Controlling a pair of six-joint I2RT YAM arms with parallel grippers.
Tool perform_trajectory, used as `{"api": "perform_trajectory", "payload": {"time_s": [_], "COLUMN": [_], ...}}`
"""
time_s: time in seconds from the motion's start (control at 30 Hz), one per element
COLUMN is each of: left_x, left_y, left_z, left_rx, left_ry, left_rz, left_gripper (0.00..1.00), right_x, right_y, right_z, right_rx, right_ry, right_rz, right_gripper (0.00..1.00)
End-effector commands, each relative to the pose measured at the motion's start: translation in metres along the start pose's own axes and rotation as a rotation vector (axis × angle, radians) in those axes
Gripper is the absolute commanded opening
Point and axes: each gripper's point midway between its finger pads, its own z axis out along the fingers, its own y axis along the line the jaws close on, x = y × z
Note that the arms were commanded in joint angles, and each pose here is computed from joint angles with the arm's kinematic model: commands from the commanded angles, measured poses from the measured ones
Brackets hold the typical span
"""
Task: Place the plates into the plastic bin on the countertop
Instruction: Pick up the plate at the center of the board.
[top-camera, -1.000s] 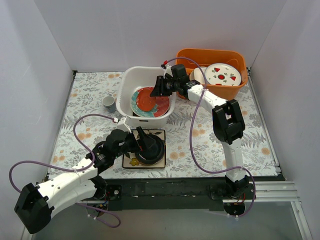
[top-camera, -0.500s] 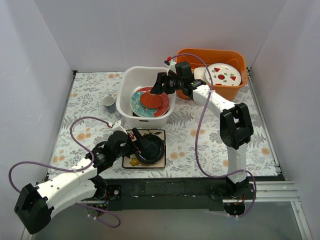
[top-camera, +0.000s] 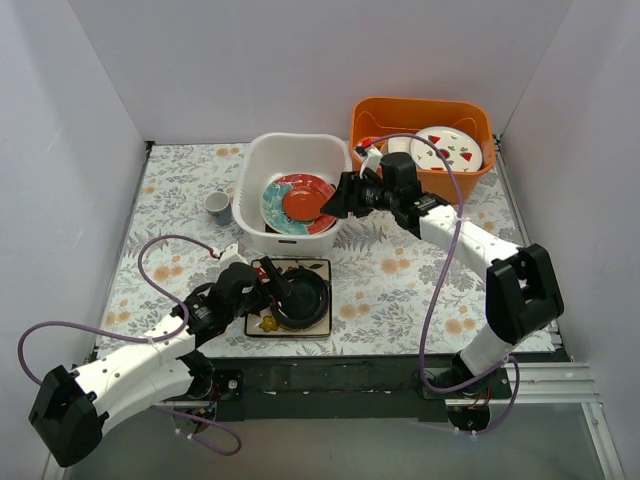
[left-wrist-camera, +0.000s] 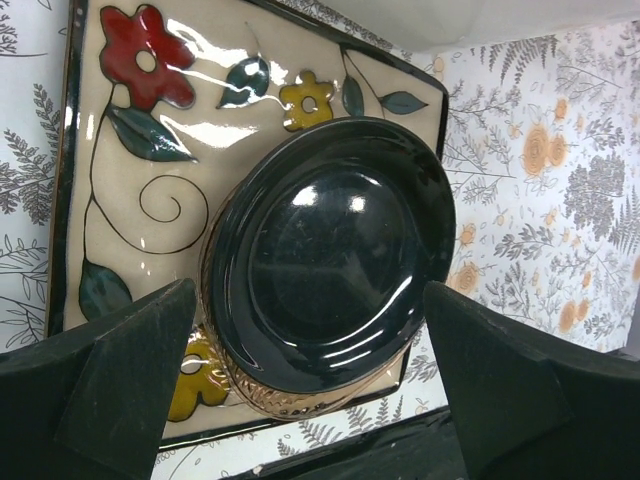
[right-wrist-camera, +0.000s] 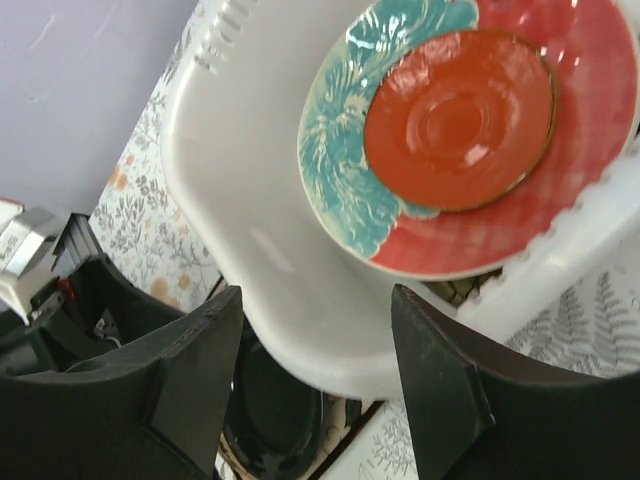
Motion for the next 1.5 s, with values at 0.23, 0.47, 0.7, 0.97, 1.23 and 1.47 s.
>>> {"api": "perform_trajectory", "payload": {"time_s": [0.23, 0.47, 0.7, 0.97, 1.23, 1.47], "left_x": [-0.004, 0.004, 0.017, 0.018, 0.024, 0.027], "left_y": [-0.009, -0.006, 0.0, -0.007, -0.006, -0.011], "left_z": [0.012, 0.021, 0.029, 0.022, 0.021, 0.025], "left_rx": [0.024, 0.013, 0.016, 0.075, 0.09, 0.109], "left_ry": [-0.026, 0.004, 0.042, 0.041, 0.056, 0.074], "left_rz": [0.012, 0.05, 0.044, 0.009, -0.007, 0.0], "left_gripper": [0.9, 0.86, 0.85, 0.84, 0.83, 0.82], "right_x": [0.066, 0.092, 0.126, 0.157, 0.188, 0.203], "right_y": [0.01, 0.014, 0.018, 0.016, 0.012, 0.007], "right_z": [-0.045, -0.059, -0.057, -0.053, -0.05, -0.045], "right_rx": [-0.025, -0.041, -0.094, -0.122, -0.141, -0.149], "right_ry": [0.005, 0.029, 0.09, 0.157, 0.225, 0.249], "right_rz": [0.05, 0.056, 0.077, 0.098, 0.137, 0.169], "right_gripper": [0.63, 0.6, 0.58, 0.57, 0.56, 0.56]}}
